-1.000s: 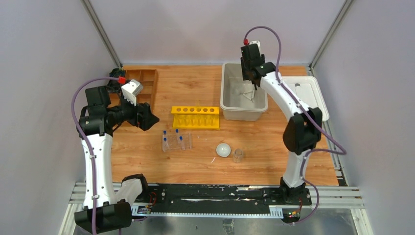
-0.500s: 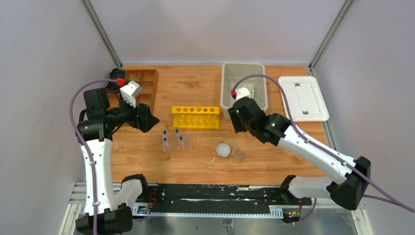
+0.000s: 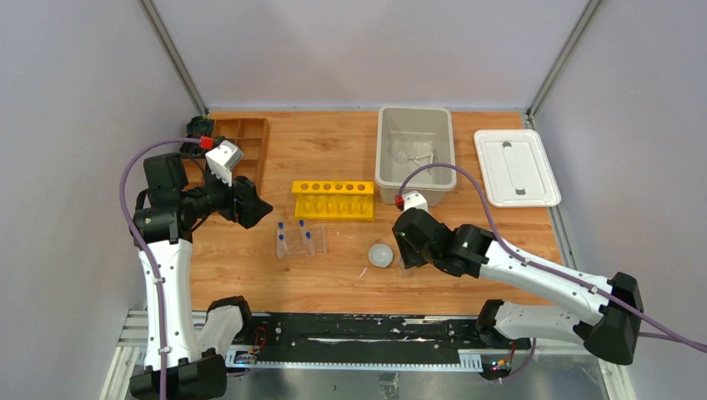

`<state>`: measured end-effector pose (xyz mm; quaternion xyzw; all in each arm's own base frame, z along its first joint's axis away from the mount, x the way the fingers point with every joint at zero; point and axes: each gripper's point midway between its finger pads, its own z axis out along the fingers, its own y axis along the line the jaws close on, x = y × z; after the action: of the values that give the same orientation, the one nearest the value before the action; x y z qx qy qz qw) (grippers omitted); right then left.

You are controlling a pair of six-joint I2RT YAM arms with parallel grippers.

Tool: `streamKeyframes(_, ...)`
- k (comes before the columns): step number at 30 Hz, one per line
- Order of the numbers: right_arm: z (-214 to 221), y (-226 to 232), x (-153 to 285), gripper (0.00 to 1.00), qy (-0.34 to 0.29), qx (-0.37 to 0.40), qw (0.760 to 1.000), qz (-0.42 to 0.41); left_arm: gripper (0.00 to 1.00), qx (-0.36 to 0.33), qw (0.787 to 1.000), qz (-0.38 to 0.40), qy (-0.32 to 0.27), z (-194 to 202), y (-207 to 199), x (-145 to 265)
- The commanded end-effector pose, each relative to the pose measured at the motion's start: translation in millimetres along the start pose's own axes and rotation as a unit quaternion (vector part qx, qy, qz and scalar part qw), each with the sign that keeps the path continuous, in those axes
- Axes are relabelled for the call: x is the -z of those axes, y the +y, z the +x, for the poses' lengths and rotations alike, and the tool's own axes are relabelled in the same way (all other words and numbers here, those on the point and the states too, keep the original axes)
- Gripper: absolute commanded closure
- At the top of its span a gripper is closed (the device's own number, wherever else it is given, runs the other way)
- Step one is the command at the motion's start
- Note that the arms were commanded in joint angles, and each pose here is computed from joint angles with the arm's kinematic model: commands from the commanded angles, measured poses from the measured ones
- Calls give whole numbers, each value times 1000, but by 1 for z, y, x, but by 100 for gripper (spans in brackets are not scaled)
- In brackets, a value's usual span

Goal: Organize the chemistry lab equipment

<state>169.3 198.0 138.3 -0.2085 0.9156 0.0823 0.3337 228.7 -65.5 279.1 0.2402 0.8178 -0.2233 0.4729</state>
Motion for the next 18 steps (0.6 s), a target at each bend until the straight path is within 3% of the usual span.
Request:
streamKeyframes(1,14,3,-4,53,23,-8,1000,-2,1,0,1000,6,-6,1,-4,1)
streamKeyframes(5,18,10,-10,50,35,-2,999,-12,1,4,1000,7,-2,3,-3,-1)
streamKeyframes(12,29,4,-27,35,61,23,998,17,1,-4,1000,1,-4,-3,-3,3)
streamKeyframes(15,34,1,-33,36,66,26,997,26,0,-9,1000,0,-3,-6,-1,4)
streamKeyframes(18,38,-3,-37,44,67,25,997,37,0,-6,1000,-2,0,-7,1,3)
